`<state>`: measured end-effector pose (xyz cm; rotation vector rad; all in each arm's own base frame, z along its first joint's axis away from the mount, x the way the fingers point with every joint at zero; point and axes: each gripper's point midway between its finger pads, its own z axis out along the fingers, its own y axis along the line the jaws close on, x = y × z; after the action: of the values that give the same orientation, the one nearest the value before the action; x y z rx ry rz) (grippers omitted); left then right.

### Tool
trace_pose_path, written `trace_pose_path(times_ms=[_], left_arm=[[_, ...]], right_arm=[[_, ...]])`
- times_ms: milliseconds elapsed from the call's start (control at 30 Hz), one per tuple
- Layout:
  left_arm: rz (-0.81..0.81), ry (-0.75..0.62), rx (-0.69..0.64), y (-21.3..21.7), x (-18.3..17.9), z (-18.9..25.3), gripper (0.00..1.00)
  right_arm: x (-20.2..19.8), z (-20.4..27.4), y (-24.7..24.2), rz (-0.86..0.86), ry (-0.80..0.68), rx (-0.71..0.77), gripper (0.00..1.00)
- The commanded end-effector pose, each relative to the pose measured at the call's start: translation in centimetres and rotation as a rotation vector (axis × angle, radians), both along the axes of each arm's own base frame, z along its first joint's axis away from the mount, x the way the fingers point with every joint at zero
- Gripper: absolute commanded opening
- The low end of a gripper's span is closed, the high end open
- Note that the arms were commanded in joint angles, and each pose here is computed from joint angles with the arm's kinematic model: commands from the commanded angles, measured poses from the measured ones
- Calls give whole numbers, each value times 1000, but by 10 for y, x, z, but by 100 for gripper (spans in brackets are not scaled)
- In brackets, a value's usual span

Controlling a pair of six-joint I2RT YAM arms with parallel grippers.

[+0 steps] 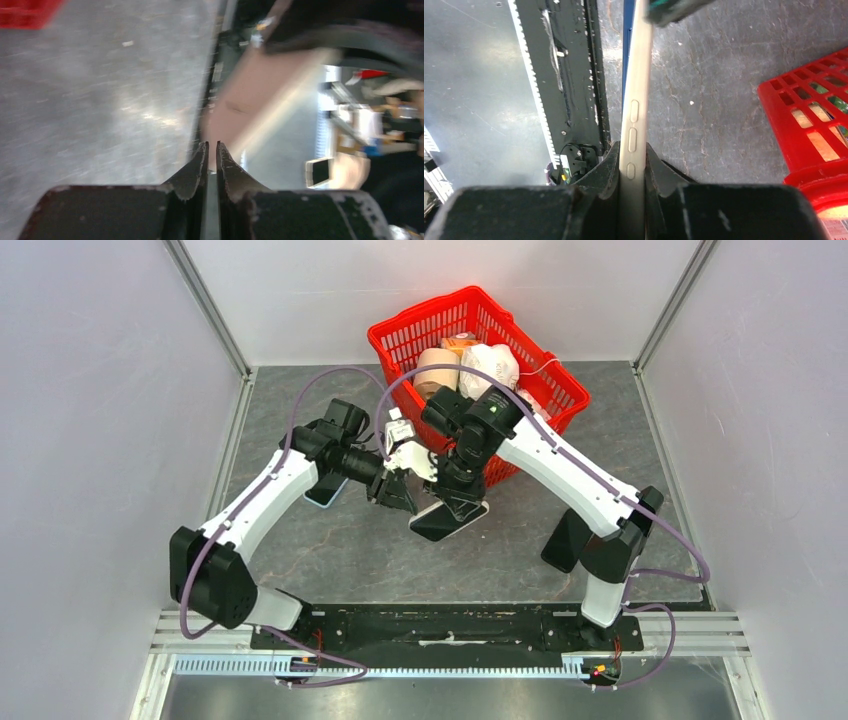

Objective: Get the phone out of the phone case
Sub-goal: Remove the phone case from the phone.

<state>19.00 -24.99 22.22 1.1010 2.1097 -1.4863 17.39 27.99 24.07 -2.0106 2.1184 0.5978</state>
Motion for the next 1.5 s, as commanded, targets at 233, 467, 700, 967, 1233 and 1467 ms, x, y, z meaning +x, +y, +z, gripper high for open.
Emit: trace_pose_path(times_ms=[233,467,700,967,1233,1467], left_arm=[[51,-245,148,31,53,-21,4],[-21,-317,133,52,45,-5,28],[-109,-388,136,64,16,11,43],[-148,-471,81,68,-17,43,56],[-23,-481,-26,41,-1,83,78],[-24,-381,-95,13,4,88,85]], right_arm=[[-23,69,29,68,60,411,0],[-14,75,19,8,85,451,0],[-9,81,16,-22,139,498,0],[-1,83,17,-66,186,517,0],[6,80,24,-81,195,519,0],[9,82,27,-89,191,527,0]])
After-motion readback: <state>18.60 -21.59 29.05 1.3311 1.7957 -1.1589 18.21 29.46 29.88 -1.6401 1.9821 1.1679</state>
